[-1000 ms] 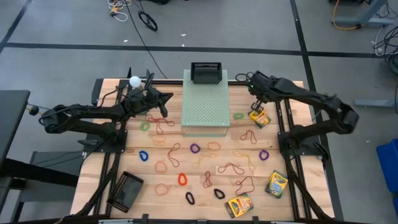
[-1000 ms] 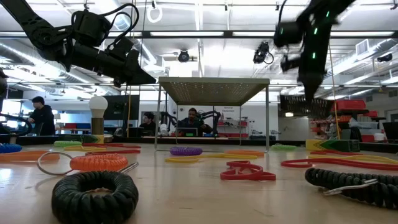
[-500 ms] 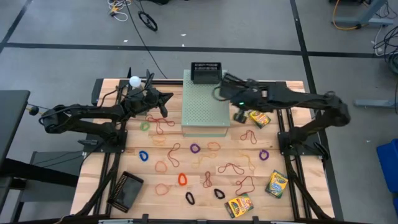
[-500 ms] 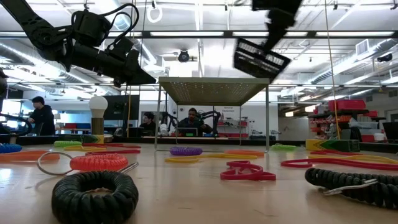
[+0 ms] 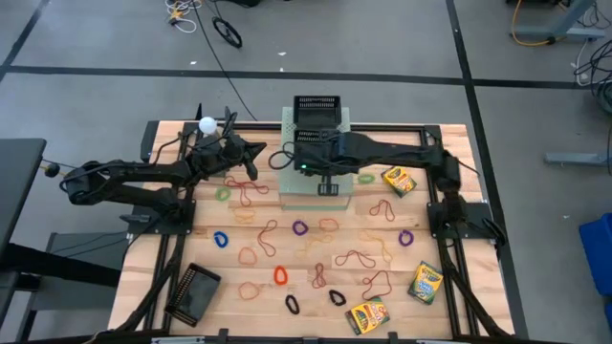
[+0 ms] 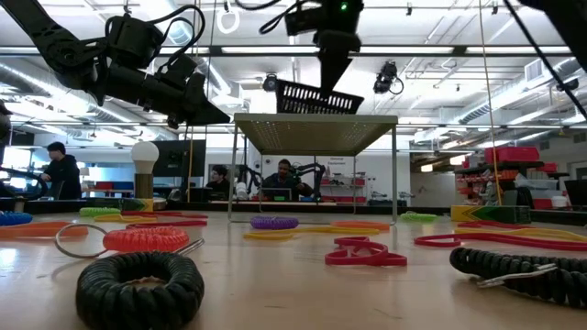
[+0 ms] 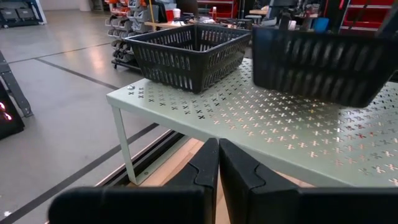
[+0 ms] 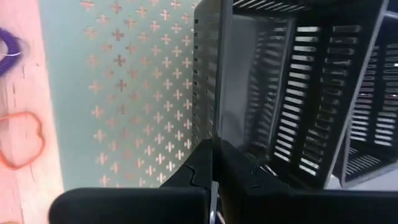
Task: Pick & Place Office Desk Supplies
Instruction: Put the top black bin on the shelf aligned with the other black bin
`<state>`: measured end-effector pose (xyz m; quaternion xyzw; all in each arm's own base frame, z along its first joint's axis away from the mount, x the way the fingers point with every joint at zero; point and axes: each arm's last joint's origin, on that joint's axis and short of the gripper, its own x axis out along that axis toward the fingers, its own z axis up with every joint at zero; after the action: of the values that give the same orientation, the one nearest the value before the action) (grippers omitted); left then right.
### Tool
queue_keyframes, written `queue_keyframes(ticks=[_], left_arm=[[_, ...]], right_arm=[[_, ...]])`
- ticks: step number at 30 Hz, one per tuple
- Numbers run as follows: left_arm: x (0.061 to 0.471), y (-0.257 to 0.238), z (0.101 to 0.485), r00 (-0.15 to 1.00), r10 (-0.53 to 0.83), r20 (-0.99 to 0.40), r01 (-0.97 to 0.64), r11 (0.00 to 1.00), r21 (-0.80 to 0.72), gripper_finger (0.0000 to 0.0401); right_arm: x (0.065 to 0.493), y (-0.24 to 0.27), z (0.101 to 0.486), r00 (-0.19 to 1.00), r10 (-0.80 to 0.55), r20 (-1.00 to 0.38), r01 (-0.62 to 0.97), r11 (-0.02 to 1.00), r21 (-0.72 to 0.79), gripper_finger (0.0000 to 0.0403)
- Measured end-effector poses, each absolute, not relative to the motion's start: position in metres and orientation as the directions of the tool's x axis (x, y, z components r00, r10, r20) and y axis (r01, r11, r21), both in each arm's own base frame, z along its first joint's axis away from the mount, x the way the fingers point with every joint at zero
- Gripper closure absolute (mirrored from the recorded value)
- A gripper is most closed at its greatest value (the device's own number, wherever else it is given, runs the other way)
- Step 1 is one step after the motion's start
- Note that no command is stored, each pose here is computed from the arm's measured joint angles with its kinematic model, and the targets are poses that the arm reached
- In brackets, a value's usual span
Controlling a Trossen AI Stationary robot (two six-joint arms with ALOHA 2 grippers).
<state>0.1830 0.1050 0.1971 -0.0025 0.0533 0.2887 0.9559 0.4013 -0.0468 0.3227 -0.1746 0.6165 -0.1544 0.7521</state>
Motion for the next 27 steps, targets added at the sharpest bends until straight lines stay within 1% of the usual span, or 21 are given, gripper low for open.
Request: queue_keyframes(ticks=[7,11,17,27], left_arm=[[0.1830,0.1050,0.1971,0.828,0.552,-0.103,-0.552,0.833,0.026,0.0380],[0.1830,0.1050,0.1971,0.827,0.552,-0.103,-0.552,0.833,0.026,0.0380],[0.1830,0.1050,0.1971,0.827,0.552,-0.103,-0.552,0.833,0.026,0.0380],[0.1830,0.1050,0.1971,0.828,0.552,-0.103,-0.552,0.833,0.026,0.0380]], right_arm=[[0.4067,-0.0543,0.3130,0.152,-0.493,-0.857,0.013,0.868,-0.497,0.0392],[0.4069,-0.0546,0.3130,0.154,-0.494,-0.856,0.020,0.868,-0.497,0.0387],[0.4085,-0.0547,0.3129,0.167,-0.493,-0.854,0.010,0.867,-0.498,0.0362],[0.4100,-0.0548,0.3132,0.182,-0.495,-0.850,0.002,0.864,-0.503,0.0358]])
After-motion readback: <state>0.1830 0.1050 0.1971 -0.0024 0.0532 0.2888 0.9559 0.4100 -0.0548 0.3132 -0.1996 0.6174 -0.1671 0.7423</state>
